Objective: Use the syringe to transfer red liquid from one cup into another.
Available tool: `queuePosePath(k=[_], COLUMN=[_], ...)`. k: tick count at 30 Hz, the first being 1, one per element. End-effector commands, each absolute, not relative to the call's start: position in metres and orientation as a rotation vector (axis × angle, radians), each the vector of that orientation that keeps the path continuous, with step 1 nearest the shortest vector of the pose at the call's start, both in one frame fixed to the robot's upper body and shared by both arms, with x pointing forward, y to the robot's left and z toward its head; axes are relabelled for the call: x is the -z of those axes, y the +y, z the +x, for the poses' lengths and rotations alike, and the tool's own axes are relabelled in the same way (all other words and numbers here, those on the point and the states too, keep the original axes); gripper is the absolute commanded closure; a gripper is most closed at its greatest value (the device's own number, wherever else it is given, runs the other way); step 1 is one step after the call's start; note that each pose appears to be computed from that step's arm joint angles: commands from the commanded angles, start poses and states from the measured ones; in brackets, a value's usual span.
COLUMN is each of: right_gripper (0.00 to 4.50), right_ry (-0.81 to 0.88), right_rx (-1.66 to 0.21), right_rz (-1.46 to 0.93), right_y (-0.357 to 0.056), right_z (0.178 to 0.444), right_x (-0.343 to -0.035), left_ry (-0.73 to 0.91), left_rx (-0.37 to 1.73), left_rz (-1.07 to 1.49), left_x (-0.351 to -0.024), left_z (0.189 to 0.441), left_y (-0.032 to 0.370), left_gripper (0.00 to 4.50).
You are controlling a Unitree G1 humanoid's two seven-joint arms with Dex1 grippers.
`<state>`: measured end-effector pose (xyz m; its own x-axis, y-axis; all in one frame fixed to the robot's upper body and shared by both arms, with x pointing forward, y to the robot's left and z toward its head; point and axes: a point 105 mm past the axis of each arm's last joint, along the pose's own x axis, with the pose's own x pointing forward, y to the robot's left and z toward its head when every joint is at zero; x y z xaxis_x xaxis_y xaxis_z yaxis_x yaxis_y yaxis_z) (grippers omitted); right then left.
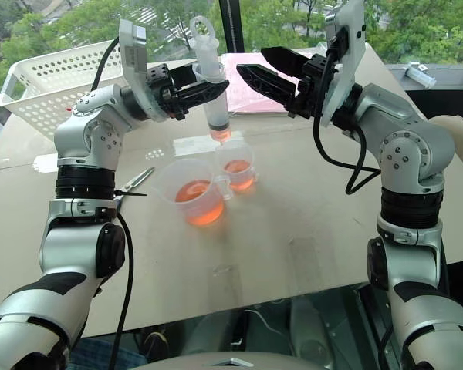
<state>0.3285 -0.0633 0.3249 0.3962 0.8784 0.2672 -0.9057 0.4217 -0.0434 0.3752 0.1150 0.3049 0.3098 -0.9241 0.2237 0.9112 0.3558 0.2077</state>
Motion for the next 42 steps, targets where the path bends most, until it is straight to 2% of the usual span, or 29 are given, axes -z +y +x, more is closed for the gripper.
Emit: queuePosePath(k=[1,11,17,22,28,35,40,42], right_gripper=[1.05,1.05,1.05,1.05,1.05,1.05,1.05,1.9], right_ry=[-0.338,-0.336,-0.345,-0.365,-0.37,-0.31,-0.28,-0.278], right_rx=[-1.138,-1.131,-1.135,-1.137,-1.131,-1.164,-1.175,-1.164], right_rz=[0.094,0.09,0.093,0.099,0.111,0.096,0.077,0.077], right_y=[-0.063,-0.065,-0.065,-0.062,-0.047,-0.015,-0.008,-0.009], right_z=[0.323,0.324,0.323,0.323,0.327,0.328,0.329,0.331], right_x=[-0.341,-0.341,-0.346,-0.353,-0.364,-0.363,-0.358,-0.358], left_ry=[-0.443,-0.475,-0.347,-0.349,-0.355,-0.354,-0.355,-0.355], left_rx=[1.191,1.208,1.304,1.281,1.275,1.292,1.291,1.29], left_rz=[0.061,-0.017,0.009,0.038,0.037,0.04,0.036,0.037], left_x=[-0.331,-0.345,-0.319,-0.31,-0.305,-0.301,-0.301,-0.301], left_z=[0.37,0.368,0.356,0.357,0.358,0.356,0.357,0.357], left_y=[0.119,0.12,0.115,0.116,0.112,0.105,0.104,0.104], left_gripper=[2.34,2.34,2.34,2.34,2.34,2.34,2.34,2.34])
